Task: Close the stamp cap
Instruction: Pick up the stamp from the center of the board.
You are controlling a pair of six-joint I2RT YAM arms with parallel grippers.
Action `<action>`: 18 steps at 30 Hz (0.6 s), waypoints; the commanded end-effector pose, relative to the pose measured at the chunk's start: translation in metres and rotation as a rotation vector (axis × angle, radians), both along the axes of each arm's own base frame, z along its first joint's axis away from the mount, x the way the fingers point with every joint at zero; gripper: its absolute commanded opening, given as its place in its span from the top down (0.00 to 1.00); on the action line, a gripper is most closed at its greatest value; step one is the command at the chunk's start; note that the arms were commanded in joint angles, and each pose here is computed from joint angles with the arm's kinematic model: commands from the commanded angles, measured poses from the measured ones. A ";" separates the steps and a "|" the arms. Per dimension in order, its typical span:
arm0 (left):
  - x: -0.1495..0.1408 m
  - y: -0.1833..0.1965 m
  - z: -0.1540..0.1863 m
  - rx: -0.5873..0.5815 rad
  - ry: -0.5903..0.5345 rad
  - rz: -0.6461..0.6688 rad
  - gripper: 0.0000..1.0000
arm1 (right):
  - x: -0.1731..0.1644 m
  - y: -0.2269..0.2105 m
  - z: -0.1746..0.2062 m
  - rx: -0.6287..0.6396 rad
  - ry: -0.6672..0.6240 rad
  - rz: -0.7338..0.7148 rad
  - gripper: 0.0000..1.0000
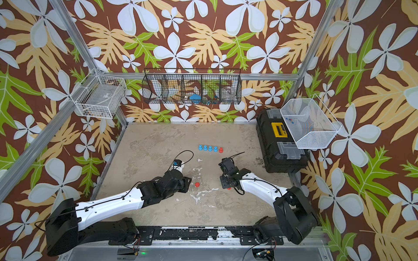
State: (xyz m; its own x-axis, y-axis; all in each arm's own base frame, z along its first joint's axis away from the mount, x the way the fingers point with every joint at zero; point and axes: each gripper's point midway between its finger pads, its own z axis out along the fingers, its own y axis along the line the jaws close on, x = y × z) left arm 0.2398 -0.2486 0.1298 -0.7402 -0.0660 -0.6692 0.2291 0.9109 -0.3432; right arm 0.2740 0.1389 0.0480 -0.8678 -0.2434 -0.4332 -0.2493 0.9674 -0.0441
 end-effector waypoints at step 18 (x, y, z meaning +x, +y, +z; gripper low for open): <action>-0.002 0.017 -0.008 0.026 0.008 0.027 0.58 | 0.001 -0.003 -0.009 -0.012 -0.006 -0.018 0.73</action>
